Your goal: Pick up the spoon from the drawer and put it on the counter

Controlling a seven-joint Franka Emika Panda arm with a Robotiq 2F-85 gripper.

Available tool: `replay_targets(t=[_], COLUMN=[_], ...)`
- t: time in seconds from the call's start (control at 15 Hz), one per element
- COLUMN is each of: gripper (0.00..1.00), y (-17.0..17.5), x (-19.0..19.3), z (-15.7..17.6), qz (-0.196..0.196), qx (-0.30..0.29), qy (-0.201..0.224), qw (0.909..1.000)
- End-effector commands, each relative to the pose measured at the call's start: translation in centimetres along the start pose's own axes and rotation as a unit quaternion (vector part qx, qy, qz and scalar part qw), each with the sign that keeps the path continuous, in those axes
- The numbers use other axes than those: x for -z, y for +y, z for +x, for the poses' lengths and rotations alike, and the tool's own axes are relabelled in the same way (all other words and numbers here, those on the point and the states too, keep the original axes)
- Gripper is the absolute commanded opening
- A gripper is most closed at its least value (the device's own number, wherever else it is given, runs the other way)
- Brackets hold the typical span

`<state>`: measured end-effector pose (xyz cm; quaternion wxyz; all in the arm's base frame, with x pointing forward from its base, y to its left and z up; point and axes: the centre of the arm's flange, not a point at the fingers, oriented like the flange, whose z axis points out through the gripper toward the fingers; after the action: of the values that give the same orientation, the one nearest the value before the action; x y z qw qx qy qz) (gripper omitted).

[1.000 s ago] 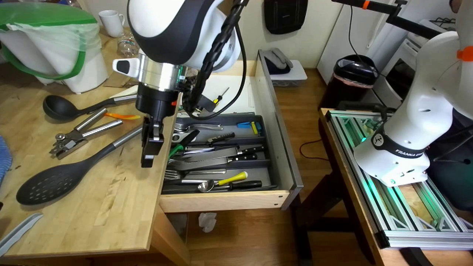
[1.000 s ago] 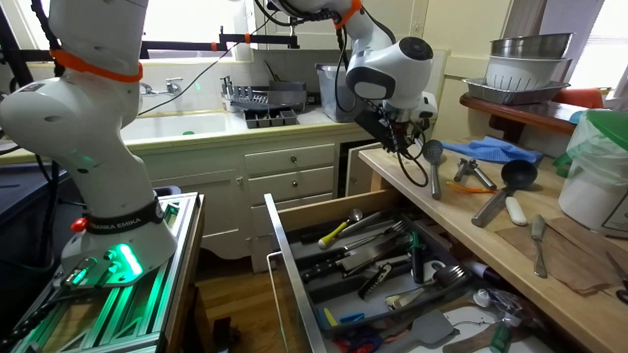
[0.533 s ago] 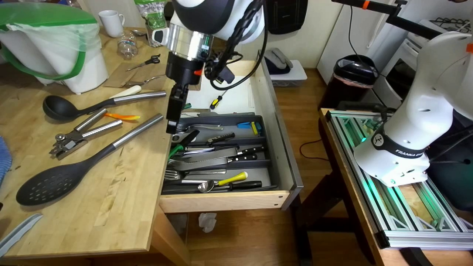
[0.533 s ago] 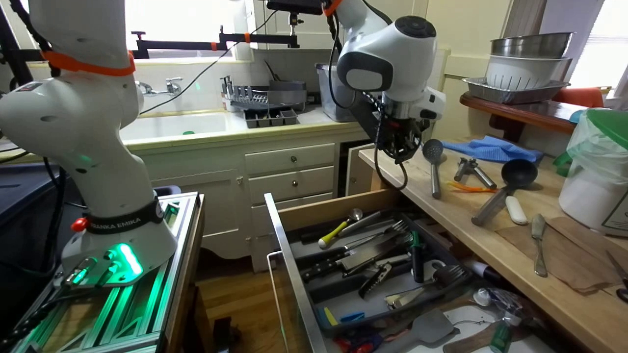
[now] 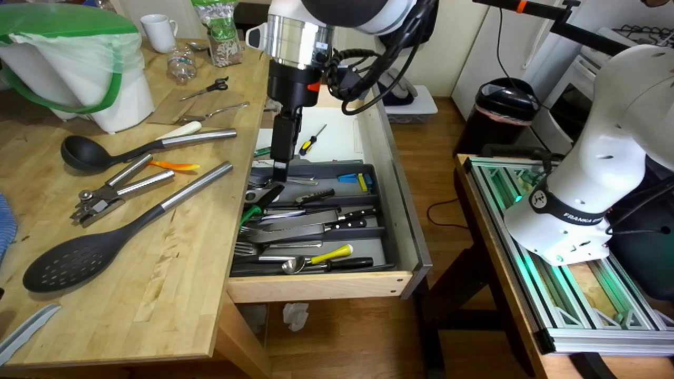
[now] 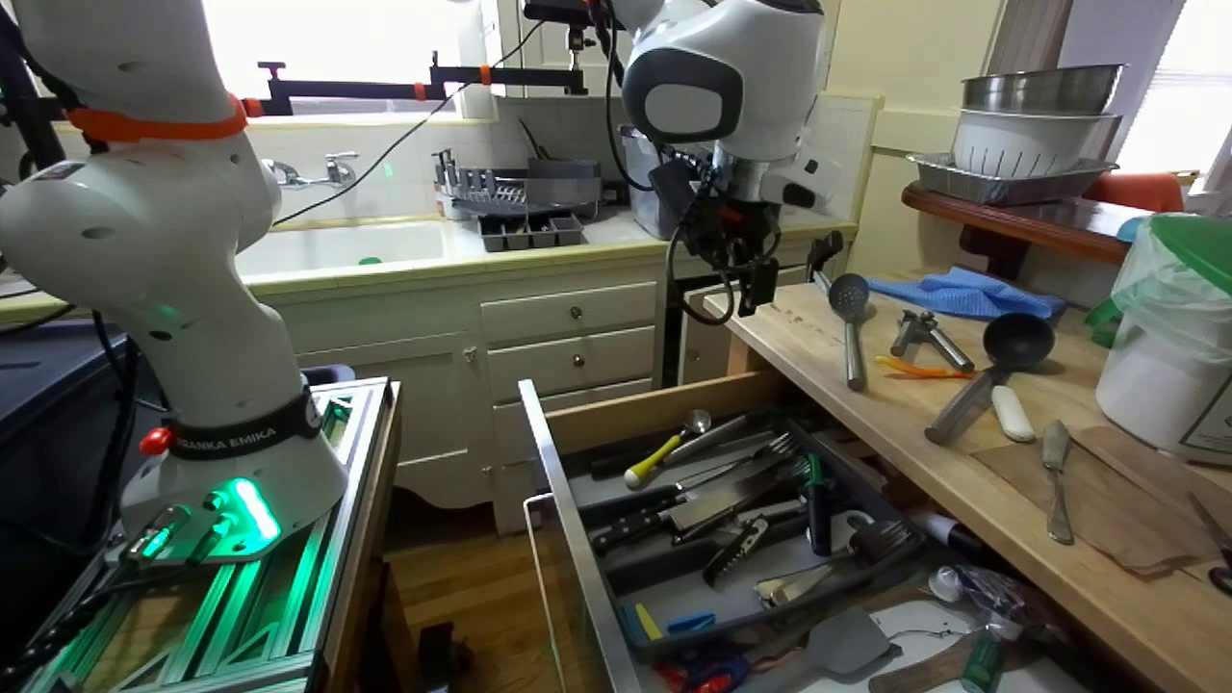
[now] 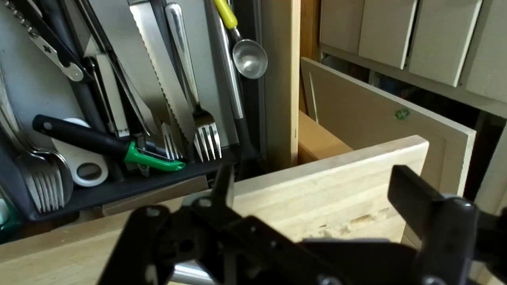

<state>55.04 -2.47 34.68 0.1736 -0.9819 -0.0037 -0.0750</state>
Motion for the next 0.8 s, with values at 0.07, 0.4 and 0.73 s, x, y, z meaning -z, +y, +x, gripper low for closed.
replay_targets(t=[0.07,0.4,0.73], gripper=[0.99,1.00,1.00], y=[-0.4,0.6,0.6], x=[-0.2,3.2,3.1], z=[-1.8,-2.7,-2.6], qz=[-0.015,-0.114,-0.134], qx=[0.009,0.055,0.131], qy=[-0.026,-0.050,-0.022], qw=[0.9995,0.9907,0.9821])
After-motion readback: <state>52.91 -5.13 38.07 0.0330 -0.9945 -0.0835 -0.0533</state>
